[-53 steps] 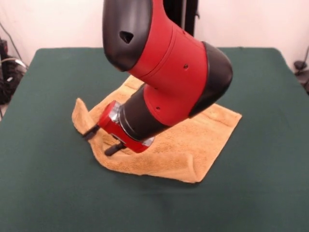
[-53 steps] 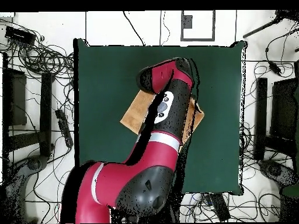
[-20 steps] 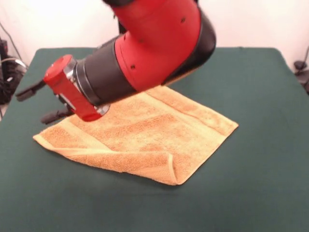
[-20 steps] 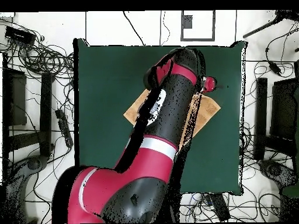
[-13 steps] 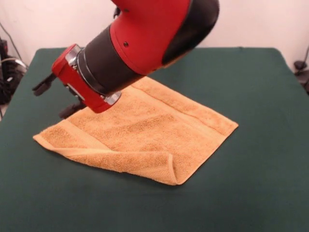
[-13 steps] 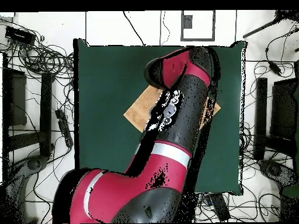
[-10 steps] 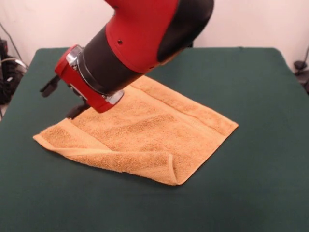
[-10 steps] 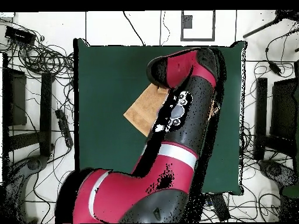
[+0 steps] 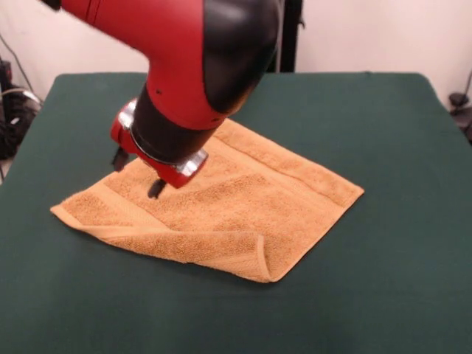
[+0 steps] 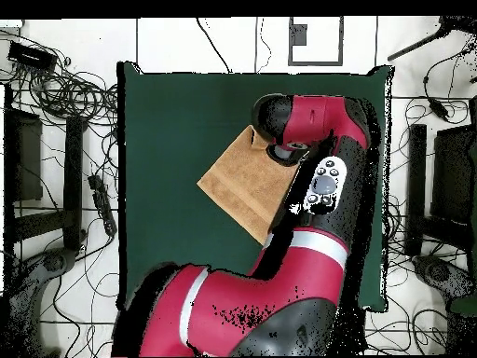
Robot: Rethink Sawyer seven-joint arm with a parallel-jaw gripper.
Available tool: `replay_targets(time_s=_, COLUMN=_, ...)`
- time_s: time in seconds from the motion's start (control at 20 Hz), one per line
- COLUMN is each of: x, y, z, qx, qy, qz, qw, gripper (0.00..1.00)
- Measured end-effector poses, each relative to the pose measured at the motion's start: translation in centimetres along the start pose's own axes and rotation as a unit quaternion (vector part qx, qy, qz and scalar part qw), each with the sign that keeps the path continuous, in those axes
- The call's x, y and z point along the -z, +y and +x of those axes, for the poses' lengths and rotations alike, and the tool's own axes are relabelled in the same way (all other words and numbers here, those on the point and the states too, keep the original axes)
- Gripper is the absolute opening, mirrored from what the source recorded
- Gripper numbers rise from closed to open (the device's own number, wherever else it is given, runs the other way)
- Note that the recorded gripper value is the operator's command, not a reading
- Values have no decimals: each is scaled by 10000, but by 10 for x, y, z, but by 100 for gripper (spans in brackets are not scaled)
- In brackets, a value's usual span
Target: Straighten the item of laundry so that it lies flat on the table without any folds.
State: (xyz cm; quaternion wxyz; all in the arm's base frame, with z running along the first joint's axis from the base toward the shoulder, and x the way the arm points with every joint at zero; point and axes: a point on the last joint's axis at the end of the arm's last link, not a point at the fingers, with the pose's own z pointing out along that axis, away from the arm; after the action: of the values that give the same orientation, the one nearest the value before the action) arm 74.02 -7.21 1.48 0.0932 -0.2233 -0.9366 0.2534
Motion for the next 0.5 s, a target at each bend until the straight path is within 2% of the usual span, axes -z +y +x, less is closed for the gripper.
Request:
replay_targets(time_s=0.2, x=-14, y=10, z=10, qx=-56, qy=315, qz=-307, qw=9990, gripper=100)
replay_targets(time_s=0.5, x=-25, y=24, z=23, qx=-44, qy=600, qz=-555, qw=9966, gripper=100)
